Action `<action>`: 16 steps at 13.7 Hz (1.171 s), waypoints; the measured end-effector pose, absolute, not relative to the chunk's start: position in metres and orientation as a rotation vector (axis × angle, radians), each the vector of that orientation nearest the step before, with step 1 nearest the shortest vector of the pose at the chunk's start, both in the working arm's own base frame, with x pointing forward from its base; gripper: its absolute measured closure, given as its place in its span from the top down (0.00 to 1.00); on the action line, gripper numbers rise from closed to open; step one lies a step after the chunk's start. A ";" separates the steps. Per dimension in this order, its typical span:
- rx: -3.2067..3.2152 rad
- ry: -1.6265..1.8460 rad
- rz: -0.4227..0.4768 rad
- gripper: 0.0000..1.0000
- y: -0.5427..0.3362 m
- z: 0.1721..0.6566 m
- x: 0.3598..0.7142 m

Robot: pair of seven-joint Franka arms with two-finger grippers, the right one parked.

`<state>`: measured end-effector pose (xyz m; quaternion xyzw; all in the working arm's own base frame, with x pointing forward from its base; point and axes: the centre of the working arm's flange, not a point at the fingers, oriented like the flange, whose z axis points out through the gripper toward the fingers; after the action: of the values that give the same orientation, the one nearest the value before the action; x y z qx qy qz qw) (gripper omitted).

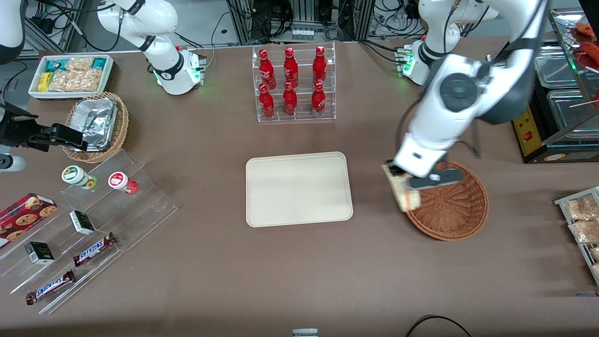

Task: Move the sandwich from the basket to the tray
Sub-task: 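Lift the sandwich and carry it with the left gripper over the cream tray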

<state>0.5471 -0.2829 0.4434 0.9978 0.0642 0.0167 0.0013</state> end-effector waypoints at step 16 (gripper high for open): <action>3.111 -0.089 0.046 0.19 -0.531 0.263 0.492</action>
<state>0.4921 -0.5308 0.2630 0.9994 -0.0287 0.0149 0.0144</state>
